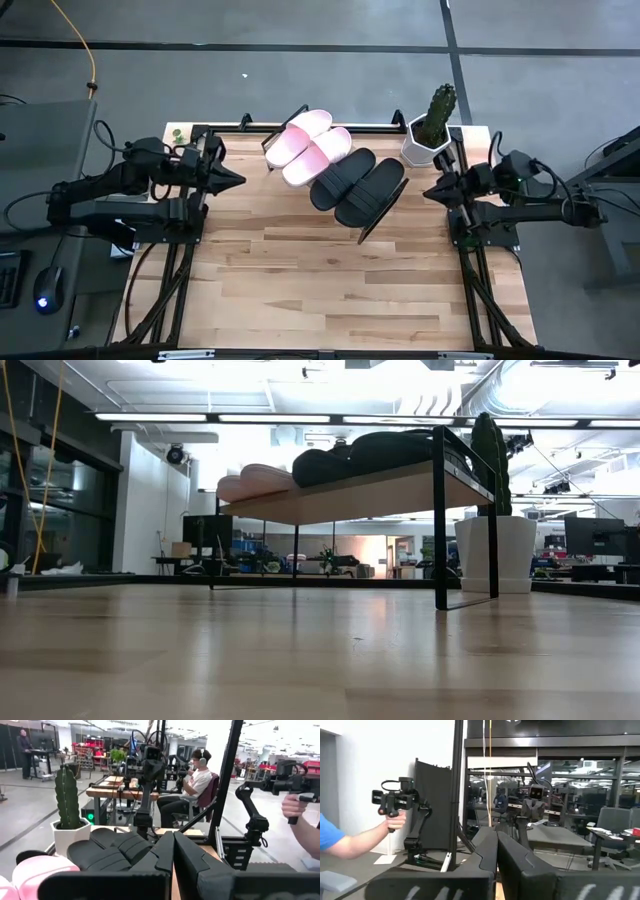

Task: Pick and place slides into the shelf
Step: Return to Home Position

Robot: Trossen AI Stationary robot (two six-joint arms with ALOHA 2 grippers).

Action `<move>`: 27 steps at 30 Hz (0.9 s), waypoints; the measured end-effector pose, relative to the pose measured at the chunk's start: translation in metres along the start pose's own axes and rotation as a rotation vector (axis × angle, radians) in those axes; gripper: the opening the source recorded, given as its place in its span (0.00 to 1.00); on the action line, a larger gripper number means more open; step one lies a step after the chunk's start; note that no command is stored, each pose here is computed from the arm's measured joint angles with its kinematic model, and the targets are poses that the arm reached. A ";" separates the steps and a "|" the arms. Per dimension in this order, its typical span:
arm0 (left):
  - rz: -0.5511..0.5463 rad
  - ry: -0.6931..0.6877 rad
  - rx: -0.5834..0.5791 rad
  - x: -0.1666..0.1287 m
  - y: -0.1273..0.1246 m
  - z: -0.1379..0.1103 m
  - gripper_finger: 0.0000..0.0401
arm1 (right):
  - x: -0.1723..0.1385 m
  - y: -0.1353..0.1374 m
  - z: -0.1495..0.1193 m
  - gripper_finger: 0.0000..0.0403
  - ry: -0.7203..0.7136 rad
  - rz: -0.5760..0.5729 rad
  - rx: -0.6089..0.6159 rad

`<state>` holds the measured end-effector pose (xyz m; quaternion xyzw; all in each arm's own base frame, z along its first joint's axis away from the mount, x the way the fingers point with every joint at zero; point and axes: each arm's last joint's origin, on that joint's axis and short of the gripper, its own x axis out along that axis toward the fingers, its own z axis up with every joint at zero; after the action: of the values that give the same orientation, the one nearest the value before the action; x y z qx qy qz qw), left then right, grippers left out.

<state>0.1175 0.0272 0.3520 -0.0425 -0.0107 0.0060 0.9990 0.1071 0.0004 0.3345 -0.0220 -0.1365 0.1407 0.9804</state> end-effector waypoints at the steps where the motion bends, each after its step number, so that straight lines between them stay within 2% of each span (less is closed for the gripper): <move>1: 0.000 0.000 0.001 0.000 0.000 0.000 0.00 | 0.000 0.000 0.000 0.00 -0.004 0.009 -0.001; 4: 0.000 0.016 -0.054 0.000 0.000 -0.002 0.00 | 0.000 0.001 0.002 0.00 -0.022 0.034 -0.013; 6: -0.040 0.018 -0.087 0.000 -0.001 -0.001 0.00 | 0.000 0.002 0.003 0.00 -0.027 0.072 -0.014; 9: -0.120 0.024 -0.046 0.003 -0.003 -0.002 0.00 | 0.000 0.003 0.004 0.00 -0.033 0.095 -0.021; 13: -0.109 0.032 -0.037 0.005 -0.001 -0.002 0.00 | 0.000 0.003 0.004 0.00 -0.043 0.089 -0.066; 25: -0.091 0.071 -0.053 0.014 0.002 -0.007 0.00 | 0.001 0.003 0.000 0.00 -0.003 0.112 -0.048; 27: -0.122 0.071 -0.026 0.014 0.001 -0.007 0.00 | 0.001 0.003 0.000 0.00 -0.004 0.128 -0.045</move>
<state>0.1317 0.0278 0.3452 -0.0548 0.0220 -0.0566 0.9966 0.1074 0.0037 0.3346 -0.0523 -0.1396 0.2002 0.9684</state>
